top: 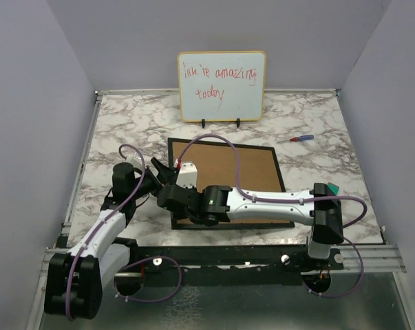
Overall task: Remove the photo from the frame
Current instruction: Turn over the photo frame at the center of the board.
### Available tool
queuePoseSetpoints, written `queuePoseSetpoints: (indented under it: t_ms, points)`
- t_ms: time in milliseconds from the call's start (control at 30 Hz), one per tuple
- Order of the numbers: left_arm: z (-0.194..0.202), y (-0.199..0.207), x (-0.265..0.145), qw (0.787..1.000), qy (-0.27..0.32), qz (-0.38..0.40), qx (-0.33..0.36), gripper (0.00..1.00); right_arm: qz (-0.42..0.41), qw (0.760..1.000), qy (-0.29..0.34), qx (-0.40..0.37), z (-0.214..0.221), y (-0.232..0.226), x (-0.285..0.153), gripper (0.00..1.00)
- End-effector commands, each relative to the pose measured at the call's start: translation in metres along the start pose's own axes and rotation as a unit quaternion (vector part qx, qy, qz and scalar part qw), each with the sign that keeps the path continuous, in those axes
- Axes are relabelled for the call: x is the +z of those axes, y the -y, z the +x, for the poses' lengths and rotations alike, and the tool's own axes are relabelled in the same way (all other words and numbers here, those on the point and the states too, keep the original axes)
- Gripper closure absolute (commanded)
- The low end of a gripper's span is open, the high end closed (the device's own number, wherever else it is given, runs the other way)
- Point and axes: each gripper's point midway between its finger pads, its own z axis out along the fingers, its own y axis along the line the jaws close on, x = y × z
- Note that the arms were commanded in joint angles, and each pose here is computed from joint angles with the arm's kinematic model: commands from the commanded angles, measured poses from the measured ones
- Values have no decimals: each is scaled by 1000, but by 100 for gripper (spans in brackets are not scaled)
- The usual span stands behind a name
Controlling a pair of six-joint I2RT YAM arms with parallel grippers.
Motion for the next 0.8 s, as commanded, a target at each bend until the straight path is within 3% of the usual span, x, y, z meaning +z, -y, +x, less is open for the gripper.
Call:
queuePoseSetpoints:
  t_ms: [0,167,500,667,767]
  points:
    - [-17,18,7,999,28,16,37,16,-32,998,34,32,-25,-13,-15,100]
    - [-18,18,9,999,26,13,36,36,-36,998,35,34,-25,-11,-18,99]
    - [-15,19,13,999,17,15,44,56,-79,995,39,44,-23,-13,-27,99]
    - [-15,23,16,999,21,15,47,58,-104,992,46,50,-24,-14,-33,99]
    - [-14,23,19,999,21,13,47,69,-101,993,46,49,-25,-13,-34,99]
